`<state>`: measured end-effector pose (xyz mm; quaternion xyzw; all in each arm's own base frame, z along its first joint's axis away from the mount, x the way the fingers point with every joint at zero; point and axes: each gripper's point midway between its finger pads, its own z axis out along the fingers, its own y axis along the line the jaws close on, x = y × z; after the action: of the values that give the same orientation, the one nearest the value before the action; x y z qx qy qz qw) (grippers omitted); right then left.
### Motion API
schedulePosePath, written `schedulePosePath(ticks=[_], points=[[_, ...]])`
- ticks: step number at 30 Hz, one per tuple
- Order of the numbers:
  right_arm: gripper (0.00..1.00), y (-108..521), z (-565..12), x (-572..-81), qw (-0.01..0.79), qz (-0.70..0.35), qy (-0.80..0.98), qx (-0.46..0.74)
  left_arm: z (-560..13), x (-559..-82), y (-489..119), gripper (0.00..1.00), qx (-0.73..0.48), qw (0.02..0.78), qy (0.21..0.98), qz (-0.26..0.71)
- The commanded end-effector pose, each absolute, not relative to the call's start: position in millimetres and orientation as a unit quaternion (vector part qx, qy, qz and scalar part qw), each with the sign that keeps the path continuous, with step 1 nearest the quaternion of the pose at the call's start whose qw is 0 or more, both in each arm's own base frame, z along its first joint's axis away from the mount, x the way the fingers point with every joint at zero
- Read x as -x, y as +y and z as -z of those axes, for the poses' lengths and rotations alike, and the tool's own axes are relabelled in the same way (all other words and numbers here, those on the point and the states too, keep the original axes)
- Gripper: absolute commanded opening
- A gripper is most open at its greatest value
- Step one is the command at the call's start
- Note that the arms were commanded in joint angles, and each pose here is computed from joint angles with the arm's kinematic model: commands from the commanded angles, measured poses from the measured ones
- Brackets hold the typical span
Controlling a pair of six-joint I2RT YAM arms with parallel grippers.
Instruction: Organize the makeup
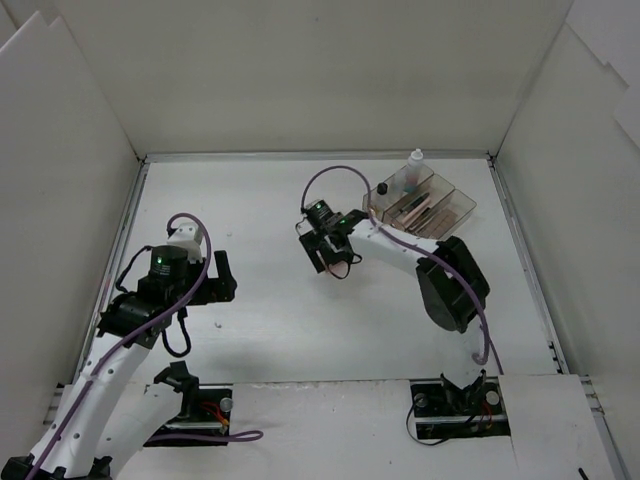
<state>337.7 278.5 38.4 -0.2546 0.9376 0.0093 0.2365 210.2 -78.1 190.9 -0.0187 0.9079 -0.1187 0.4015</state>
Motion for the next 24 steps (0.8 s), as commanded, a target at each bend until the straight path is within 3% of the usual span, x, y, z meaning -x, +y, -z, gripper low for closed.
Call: schedulePosePath(ticks=[1, 9, 17, 24], points=[[0.15, 229, -115, -369, 0.314, 0.013, 0.906, 0.284, -208, -221, -79, 1.0, 0.015, 0.432, 0.893, 0.124], [0.16, 108, -157, -400, 0.344, 0.065, 0.898, 0.268, -209, -220, -78, 0.99, 0.017, 0.434, 0.893, 0.123], [0.19, 23, -151, -427, 0.326, 0.108, 0.909, 0.236, -208, -221, -77, 1.0, 0.019, 0.434, 0.893, 0.119], [0.24, -2, -141, -445, 0.327, 0.109, 0.913, 0.219, -208, -221, -77, 0.99, 0.021, 0.433, 0.893, 0.118]])
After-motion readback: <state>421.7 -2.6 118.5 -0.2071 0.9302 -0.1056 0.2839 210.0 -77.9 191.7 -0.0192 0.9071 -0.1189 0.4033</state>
